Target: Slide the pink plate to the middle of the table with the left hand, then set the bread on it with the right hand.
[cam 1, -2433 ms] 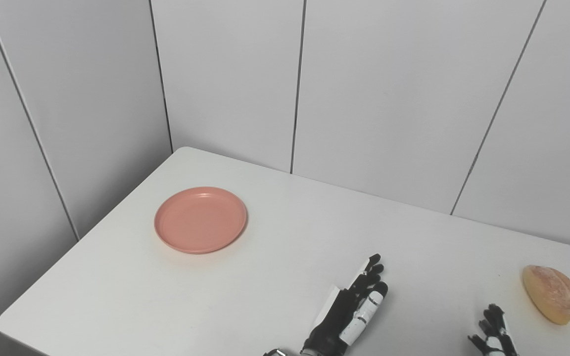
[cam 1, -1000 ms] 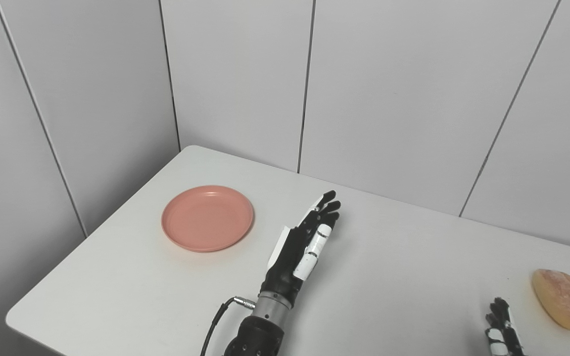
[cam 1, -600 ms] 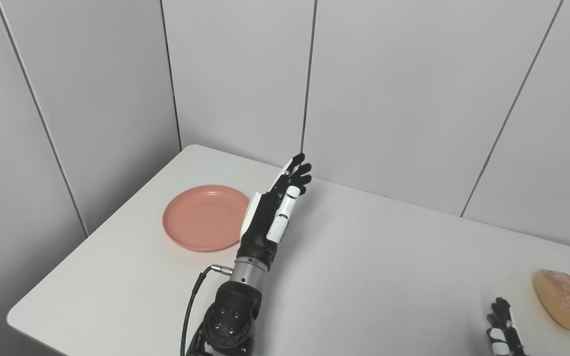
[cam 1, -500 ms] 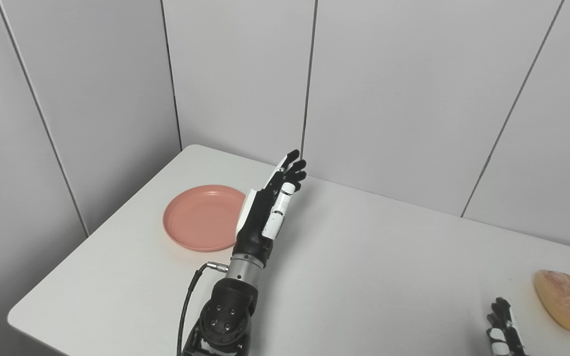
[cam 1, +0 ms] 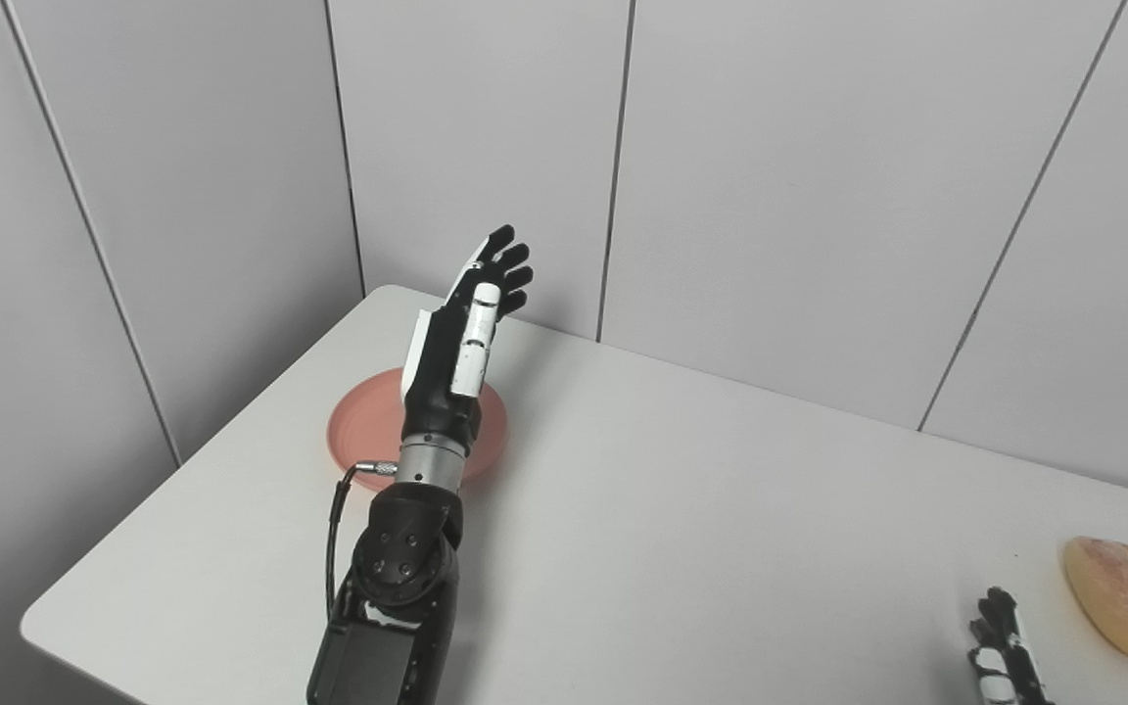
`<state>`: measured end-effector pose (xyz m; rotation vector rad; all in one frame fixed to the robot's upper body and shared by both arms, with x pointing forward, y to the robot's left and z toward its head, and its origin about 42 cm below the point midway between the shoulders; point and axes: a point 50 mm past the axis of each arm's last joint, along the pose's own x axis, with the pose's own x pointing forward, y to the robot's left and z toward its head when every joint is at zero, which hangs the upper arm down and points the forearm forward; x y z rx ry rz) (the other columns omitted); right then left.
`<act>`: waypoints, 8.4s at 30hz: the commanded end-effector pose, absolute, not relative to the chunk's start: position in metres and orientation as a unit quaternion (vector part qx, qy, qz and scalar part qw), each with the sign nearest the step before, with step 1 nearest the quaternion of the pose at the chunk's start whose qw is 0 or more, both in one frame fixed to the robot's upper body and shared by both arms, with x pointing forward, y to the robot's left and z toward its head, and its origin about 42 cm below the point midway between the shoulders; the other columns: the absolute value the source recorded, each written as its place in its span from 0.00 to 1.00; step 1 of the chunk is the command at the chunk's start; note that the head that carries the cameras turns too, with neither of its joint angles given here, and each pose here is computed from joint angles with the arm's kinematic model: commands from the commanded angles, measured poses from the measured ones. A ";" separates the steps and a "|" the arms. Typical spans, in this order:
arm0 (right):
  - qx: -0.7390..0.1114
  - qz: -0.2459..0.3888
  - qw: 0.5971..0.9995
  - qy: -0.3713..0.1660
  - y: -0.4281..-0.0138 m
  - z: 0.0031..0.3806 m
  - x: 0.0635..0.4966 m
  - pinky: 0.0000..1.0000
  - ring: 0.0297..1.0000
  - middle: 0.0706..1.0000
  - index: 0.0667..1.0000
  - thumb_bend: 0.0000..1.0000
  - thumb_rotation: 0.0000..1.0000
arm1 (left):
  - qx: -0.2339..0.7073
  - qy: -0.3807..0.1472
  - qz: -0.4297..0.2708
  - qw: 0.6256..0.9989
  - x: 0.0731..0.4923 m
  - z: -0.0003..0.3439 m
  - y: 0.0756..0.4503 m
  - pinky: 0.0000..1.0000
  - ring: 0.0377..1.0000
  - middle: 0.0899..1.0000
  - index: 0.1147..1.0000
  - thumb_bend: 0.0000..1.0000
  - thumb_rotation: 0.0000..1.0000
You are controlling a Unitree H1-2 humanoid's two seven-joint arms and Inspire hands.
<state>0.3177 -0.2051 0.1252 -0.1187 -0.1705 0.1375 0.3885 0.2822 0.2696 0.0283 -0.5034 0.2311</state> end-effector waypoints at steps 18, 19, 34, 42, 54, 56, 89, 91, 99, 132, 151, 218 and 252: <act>-0.062 0.068 0.992 -0.083 -0.213 0.118 0.314 1.00 1.00 1.00 1.00 0.24 1.00 | -0.012 -0.268 0.167 0.949 0.409 0.311 0.348 0.86 0.87 0.87 0.85 0.40 1.00; -0.065 0.068 0.992 -0.083 -0.213 0.118 0.314 1.00 1.00 1.00 1.00 0.24 1.00 | -0.012 -0.268 0.168 0.949 0.409 0.311 0.350 0.86 0.87 0.87 0.85 0.40 1.00; -0.049 0.074 0.992 -0.085 -0.215 0.116 0.315 1.00 1.00 1.00 1.00 0.24 1.00 | -0.020 -0.248 0.201 0.948 0.403 0.308 0.391 0.89 0.89 0.88 0.86 0.37 1.00; -0.059 0.074 0.992 -0.081 -0.217 0.114 0.315 1.00 1.00 1.00 1.00 0.25 1.00 | -0.056 -0.234 0.215 0.946 0.399 0.295 0.405 0.90 0.89 0.89 0.87 0.35 1.00; -0.049 0.072 0.993 -0.078 -0.218 0.115 0.315 1.00 1.00 1.00 1.00 0.24 1.00 | -0.089 -0.207 0.237 0.945 0.399 0.275 0.418 0.89 0.89 0.88 0.86 0.33 1.00; -0.048 0.072 0.993 -0.078 -0.218 0.115 0.315 1.00 1.00 1.00 1.00 0.24 1.00 | -0.093 -0.202 0.238 0.945 0.399 0.272 0.421 0.89 0.89 0.88 0.86 0.34 1.00; -0.032 0.073 0.994 -0.073 -0.225 0.119 0.313 1.00 1.00 1.00 1.00 0.22 1.00 | -0.126 -0.171 0.261 0.942 0.388 0.242 0.453 0.93 0.92 0.91 0.89 0.31 1.00; -0.028 0.074 0.994 -0.073 -0.226 0.118 0.314 1.00 1.00 1.00 1.00 0.23 1.00 | -0.121 -0.168 0.260 0.943 0.390 0.239 0.453 0.93 0.92 0.91 0.89 0.31 1.00; -0.023 0.076 0.994 -0.076 -0.228 0.118 0.314 1.00 1.00 1.00 1.00 0.24 1.00 | -0.132 -0.146 0.259 0.945 0.392 0.225 0.451 0.92 0.89 0.88 0.86 0.30 1.00; -0.024 0.076 0.994 -0.078 -0.230 0.119 0.314 1.00 1.00 1.00 1.00 0.32 1.00 | -0.146 -0.114 0.229 0.956 0.399 0.194 0.418 0.88 0.89 0.89 0.87 0.30 1.00; -0.029 0.073 0.993 -0.083 -0.225 0.119 0.314 1.00 1.00 1.00 1.00 0.33 1.00 | -0.161 -0.094 0.171 0.968 0.418 0.183 0.385 0.94 0.91 0.90 0.87 0.30 1.00; -0.090 0.048 0.989 -0.104 -0.185 0.140 0.295 0.91 0.95 0.96 0.95 0.34 1.00 | -0.197 0.010 -0.073 0.978 0.410 0.150 0.177 0.89 0.88 0.89 0.87 0.35 1.00; -0.099 0.036 0.990 -0.097 -0.168 0.157 0.294 0.88 0.94 0.95 0.94 0.40 1.00 | -0.193 0.023 -0.097 0.976 0.376 0.135 0.175 0.93 0.91 0.91 0.89 0.37 1.00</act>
